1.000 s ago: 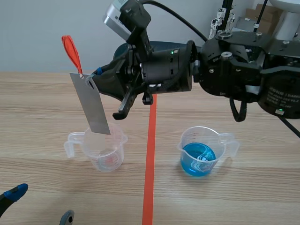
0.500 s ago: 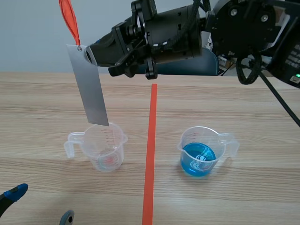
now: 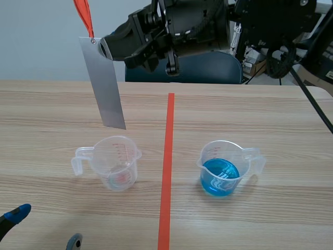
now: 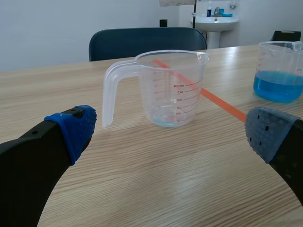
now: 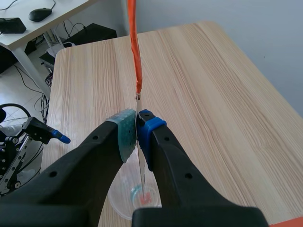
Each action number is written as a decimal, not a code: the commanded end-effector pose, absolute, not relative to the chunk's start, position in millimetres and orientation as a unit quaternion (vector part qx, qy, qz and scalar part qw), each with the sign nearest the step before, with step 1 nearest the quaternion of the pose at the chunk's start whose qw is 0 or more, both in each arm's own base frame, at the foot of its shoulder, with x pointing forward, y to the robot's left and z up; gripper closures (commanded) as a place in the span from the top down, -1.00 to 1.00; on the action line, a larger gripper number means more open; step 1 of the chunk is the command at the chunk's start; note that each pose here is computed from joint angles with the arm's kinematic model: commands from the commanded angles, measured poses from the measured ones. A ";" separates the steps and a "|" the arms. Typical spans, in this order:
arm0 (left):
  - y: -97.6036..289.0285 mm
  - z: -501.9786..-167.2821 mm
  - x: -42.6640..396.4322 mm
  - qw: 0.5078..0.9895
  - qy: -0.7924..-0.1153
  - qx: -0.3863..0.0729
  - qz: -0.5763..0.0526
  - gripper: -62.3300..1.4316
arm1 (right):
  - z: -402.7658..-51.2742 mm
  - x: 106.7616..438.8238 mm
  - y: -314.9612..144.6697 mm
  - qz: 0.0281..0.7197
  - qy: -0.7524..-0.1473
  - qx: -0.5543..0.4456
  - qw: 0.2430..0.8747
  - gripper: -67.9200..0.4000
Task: Do the redox reaction experiment. lift the metal plate out of the left beaker
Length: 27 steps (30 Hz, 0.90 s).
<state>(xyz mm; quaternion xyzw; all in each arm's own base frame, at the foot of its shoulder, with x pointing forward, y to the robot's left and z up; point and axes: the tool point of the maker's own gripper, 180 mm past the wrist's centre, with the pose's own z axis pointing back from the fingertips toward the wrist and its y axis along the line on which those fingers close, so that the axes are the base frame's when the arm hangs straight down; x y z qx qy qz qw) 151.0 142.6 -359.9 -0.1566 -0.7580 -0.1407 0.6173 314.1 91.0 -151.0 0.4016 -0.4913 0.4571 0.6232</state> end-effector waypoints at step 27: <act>145.1 -355.5 151.0 0.610 -0.765 -0.155 -0.137 1.00 | -129.8 304.5 108.8 0.469 -0.499 0.422 0.594 -0.97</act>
